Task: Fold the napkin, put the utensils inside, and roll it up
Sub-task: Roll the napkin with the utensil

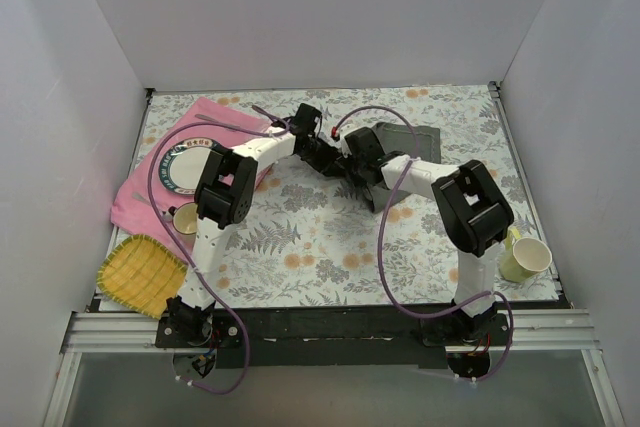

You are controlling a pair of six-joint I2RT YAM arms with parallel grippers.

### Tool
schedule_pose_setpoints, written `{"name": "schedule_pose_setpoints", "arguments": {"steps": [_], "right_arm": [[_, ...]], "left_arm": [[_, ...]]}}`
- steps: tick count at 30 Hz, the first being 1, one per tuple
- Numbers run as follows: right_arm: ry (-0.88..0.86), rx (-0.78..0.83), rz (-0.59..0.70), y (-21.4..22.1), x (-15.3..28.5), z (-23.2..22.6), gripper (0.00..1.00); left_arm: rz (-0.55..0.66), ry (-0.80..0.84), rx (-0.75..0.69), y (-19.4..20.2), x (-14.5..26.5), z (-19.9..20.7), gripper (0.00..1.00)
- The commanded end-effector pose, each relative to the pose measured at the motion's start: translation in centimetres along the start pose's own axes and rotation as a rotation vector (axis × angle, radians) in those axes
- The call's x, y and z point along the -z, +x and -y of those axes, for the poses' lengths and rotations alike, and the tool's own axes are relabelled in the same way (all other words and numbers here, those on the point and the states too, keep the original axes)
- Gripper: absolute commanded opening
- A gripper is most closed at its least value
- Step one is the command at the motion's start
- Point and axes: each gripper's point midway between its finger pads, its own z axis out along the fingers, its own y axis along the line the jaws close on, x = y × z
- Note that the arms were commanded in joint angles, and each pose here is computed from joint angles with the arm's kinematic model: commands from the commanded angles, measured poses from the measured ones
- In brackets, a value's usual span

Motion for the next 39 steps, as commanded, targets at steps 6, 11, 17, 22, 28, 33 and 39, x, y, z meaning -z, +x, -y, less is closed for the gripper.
{"name": "schedule_pose_setpoints", "arguments": {"steps": [6, 11, 17, 22, 28, 33, 39], "right_arm": [[-0.407, -0.247, -0.182, 4.5, 0.8, -3.5, 0.01], [-0.579, -0.395, -0.199, 3.8, 1.6, -3.1, 0.01], [-0.774, -0.574, -0.273, 4.8, 1.5, -3.4, 0.01], [-0.848, -0.699, -0.278, 5.2, 1.3, -2.4, 0.01], [-0.881, -0.781, -0.322, 6.5, 0.3, -1.4, 0.01], [-0.868, -0.829, -0.34, 7.3, -0.2, -0.4, 0.01], [-0.863, -0.828, -0.349, 7.1, -0.5, 0.0, 0.01]], "left_arm": [[0.172, 0.044, -0.198, -2.2, 6.1, 2.5, 0.41], [0.216, 0.073, -0.26, -1.7, 7.7, 1.9, 0.43], [0.203, 0.095, -0.336, -0.1, 7.2, 2.0, 0.49], [0.154, 0.108, -0.38, 2.2, 5.4, 2.5, 0.4], [0.074, 0.153, -0.373, 3.7, 3.0, 2.2, 0.19], [0.052, 0.177, -0.363, 4.1, 2.2, 2.3, 0.12], [0.046, 0.191, -0.35, 3.6, 0.9, 2.1, 0.07]]}}
